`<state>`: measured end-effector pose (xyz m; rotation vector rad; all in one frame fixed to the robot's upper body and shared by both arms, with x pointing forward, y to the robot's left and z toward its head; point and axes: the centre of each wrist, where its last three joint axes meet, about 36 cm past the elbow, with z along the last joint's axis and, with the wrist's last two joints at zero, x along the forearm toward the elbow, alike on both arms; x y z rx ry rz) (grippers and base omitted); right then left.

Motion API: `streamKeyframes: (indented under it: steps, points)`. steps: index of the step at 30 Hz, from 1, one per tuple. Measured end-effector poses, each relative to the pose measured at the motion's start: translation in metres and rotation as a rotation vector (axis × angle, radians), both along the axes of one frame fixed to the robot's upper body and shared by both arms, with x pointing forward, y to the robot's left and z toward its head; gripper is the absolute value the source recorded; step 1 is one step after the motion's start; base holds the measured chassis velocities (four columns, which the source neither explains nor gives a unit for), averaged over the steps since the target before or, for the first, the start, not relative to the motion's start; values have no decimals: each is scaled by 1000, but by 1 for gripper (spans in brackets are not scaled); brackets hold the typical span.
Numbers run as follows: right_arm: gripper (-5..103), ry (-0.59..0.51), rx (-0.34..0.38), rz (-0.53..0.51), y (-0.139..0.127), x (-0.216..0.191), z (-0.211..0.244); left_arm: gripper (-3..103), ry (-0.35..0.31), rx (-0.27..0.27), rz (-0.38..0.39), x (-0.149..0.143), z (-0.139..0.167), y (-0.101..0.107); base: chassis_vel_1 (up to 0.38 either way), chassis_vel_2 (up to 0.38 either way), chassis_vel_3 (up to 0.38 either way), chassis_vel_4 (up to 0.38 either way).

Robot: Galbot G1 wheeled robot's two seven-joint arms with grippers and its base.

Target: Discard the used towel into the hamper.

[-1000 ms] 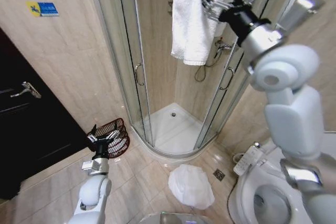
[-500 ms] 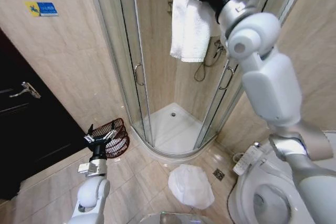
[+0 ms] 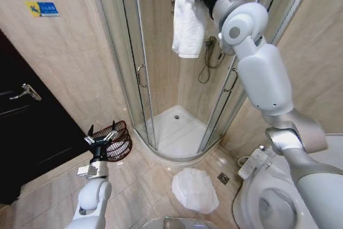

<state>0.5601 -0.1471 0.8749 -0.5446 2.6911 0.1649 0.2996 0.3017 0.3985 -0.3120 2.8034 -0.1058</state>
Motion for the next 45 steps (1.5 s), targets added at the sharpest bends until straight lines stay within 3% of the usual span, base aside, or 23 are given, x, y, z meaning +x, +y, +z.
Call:
streamKeyframes:
  steps: [2,5,7,10,13,15,18,28,45]
  points:
    - [68,-1,0,2,0,0,-1,100,-1,0,1,0,-1,0,0,0,0,0]
    - [52,-3,5,11,3,2,-3,100,-3,-2,3,-2,-2,1,0,0,0,0]
    - [52,-4,5,11,3,3,-4,100,-4,-3,3,-2,-2,2,0,0,0,0]
    - [35,-8,5,9,3,5,-5,100,-7,-2,5,-2,0,4,0,0,0,0]
    - [31,-9,5,9,3,5,-5,100,-7,-2,6,-2,0,5,0,0,0,0]
    - [20,-13,7,10,2,6,-4,100,-9,-3,7,-3,-1,5,0,0,0,0]
    - [12,-18,10,11,0,6,-5,100,-9,-3,8,-4,-2,5,0,0,0,0]
    - [10,-4,14,30,-8,-2,-20,100,-16,0,11,-8,-3,6,0,0,0,0]
    - [10,145,38,49,-34,-19,-124,100,-33,1,11,-5,0,15,0,0,0,0]
